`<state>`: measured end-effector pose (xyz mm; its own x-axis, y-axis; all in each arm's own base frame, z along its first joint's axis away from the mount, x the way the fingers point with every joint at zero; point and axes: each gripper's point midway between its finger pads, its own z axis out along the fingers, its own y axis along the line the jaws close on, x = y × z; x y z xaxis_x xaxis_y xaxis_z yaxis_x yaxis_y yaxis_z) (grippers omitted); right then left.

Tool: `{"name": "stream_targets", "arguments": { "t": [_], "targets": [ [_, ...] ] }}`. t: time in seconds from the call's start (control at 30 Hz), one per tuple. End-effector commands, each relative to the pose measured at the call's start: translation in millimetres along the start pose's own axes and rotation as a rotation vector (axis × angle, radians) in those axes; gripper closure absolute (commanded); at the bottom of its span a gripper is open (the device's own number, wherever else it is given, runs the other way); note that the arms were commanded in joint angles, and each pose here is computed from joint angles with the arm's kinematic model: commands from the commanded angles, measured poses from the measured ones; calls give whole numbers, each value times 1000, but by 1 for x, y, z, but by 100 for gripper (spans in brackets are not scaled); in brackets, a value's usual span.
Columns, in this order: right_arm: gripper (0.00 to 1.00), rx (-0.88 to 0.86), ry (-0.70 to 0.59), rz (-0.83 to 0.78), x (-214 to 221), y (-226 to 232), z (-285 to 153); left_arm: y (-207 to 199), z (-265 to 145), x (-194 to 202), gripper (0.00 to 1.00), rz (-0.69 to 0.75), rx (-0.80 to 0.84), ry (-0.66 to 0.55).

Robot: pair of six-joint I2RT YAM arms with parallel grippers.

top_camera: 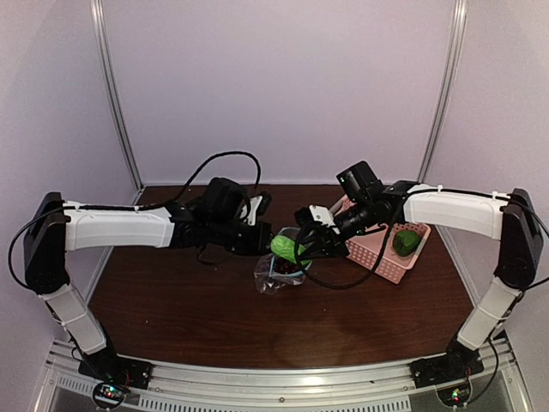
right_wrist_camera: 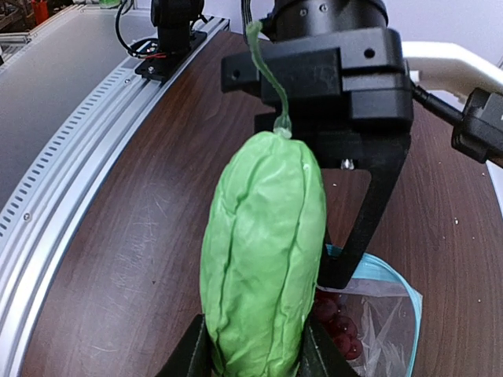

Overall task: Place the food in the zip-top bag and seal the zipper
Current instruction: Place the fake vegetable in the zipper food storage bag.

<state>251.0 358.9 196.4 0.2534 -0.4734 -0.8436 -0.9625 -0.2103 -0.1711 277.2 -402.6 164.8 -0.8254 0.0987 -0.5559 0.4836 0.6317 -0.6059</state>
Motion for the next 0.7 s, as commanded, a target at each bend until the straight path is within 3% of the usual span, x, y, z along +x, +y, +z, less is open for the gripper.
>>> {"name": "stream_targets", "arguments": {
  "t": [0.0,0.37,0.67],
  "targets": [
    [80,15,47,-152,6,-15,7,-9,-13,-8,100,39,32,2],
    [78,71,281,-369,32,-41,0,-9,-18,-9,100,48,44,21],
    [52,12,505,-516,47,-41,-2,-9,-20,-14,100,50,49,11]
  ]
}}
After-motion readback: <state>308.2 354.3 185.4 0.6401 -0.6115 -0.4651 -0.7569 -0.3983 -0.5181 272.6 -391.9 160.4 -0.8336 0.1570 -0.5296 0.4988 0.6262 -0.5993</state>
